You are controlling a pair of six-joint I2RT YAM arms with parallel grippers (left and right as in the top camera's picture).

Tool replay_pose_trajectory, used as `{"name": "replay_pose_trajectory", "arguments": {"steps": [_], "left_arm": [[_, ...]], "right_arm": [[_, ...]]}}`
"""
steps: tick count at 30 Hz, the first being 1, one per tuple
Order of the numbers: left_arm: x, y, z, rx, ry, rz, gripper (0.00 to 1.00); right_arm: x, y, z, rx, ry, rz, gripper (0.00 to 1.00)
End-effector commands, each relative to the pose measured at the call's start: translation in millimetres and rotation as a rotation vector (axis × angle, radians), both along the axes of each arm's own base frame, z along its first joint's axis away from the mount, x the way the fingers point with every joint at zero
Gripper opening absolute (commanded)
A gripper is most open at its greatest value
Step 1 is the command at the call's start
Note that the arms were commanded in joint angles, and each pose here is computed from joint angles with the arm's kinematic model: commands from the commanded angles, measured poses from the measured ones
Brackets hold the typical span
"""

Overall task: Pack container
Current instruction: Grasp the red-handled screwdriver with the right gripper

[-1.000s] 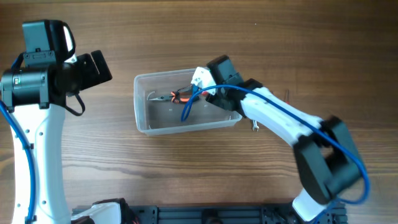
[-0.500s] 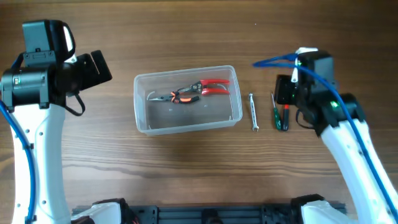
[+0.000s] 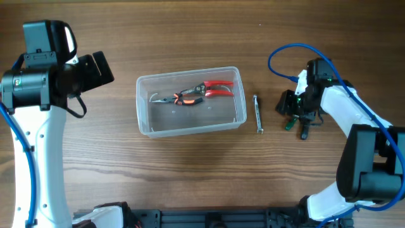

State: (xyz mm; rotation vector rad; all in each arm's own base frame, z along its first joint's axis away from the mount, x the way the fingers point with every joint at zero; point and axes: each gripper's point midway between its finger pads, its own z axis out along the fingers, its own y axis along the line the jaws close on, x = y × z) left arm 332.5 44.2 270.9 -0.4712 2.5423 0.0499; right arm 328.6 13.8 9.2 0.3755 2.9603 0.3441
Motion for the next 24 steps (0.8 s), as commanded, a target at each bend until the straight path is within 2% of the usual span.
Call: {"name": "replay_pose_trajectory", "arguments": {"steps": [1, 5, 8, 11, 14, 24], "left_arm": [[0.3, 3.5, 2.9, 0.002, -0.011, 0.021, 1.00], [0.2, 3.5, 2.8, 0.002, -0.011, 0.021, 1.00], [0.2, 3.6, 2.8, 0.002, -0.011, 0.022, 1.00], [0.2, 3.5, 2.8, 0.002, -0.011, 0.022, 1.00], [0.2, 3.6, 2.8, 0.002, -0.011, 0.022, 1.00], [0.3, 3.5, 2.9, 0.002, -0.011, 0.021, 1.00]], "right_arm": [[-4.2, 5.2, -5.1, 0.018, 0.012, 0.046, 0.54], [9.1, 5.9, 16.8, 0.021, -0.068, 0.047, 0.54], [25.0, 2.2, 74.4, -0.003, -0.246, 0.043, 0.62], [16.1, -26.6, 119.2, -0.131, -0.348, -0.024, 0.66], [-6.3, -63.9, 109.3, -0.264, -0.256, -0.110, 0.66], [-52.4, -125.2, 56.4, -0.242, -0.055, -0.392, 0.66]]}}
